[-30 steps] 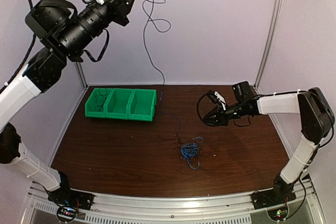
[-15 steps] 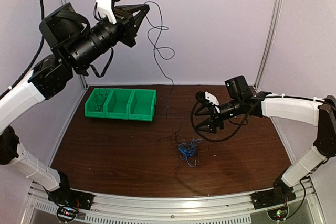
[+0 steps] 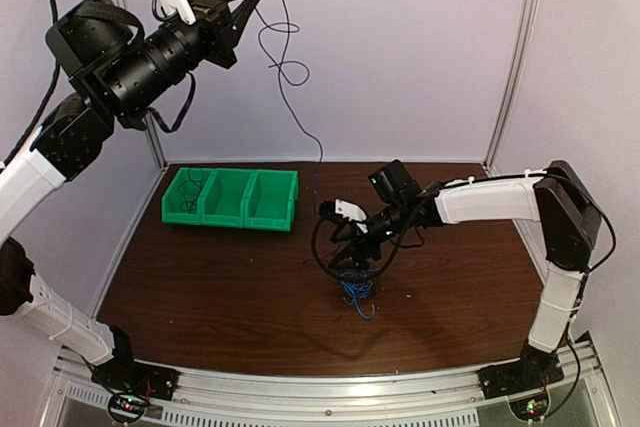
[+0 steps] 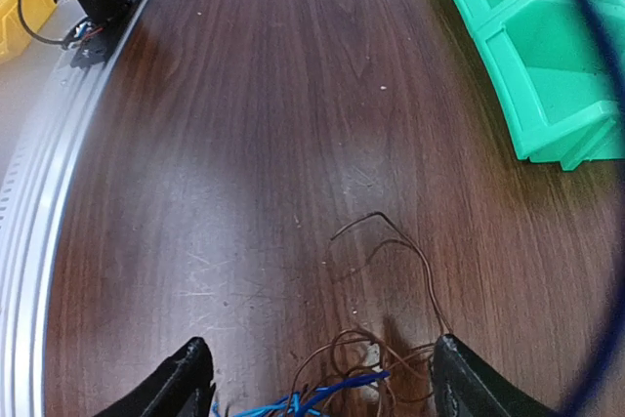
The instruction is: Untangle the cables
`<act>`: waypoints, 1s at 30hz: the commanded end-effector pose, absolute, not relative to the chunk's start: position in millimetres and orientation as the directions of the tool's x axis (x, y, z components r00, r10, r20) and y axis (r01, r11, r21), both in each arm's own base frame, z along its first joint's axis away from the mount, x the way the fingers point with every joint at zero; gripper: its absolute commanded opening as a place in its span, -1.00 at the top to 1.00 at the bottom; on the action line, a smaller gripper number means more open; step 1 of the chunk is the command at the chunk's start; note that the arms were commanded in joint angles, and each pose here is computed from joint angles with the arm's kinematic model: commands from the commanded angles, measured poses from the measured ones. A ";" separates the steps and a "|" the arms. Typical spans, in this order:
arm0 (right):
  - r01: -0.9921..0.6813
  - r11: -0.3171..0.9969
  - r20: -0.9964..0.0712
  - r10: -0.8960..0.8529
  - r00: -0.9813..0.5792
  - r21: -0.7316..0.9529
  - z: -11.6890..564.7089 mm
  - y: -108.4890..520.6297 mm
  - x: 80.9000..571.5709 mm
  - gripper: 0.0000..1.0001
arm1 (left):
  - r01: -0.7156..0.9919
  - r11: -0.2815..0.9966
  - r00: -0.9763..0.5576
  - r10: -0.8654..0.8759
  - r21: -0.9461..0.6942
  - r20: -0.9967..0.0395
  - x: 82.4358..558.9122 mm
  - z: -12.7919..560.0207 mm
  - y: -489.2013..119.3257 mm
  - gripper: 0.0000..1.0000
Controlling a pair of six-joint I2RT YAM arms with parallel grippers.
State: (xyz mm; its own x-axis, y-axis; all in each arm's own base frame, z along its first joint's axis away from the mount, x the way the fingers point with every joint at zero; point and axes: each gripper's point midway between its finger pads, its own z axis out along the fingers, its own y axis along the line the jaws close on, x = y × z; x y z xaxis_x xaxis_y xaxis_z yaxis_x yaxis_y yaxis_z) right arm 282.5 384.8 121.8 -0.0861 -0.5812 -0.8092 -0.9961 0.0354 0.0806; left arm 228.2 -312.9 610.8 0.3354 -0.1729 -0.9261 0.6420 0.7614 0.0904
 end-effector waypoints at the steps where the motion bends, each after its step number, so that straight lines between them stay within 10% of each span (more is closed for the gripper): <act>1: -0.982 0.178 -0.779 -0.608 -0.154 0.055 96.0 401.2 309.0 -0.48 | 0.626 0.778 0.353 -0.225 0.050 -0.908 218.8 640.4 -283.8 1.00; 16: -0.923 0.384 -0.505 -0.802 -0.319 -0.027 12.3 299.9 340.8 0.35 | 0.493 0.867 0.441 -0.182 0.068 -0.879 207.8 694.8 -224.9 1.00; 30: -0.797 0.601 -0.453 -0.726 -0.518 -0.051 14.2 154.9 406.0 0.36 | 0.403 0.913 0.493 -0.166 0.055 -0.854 199.0 712.8 -186.5 1.00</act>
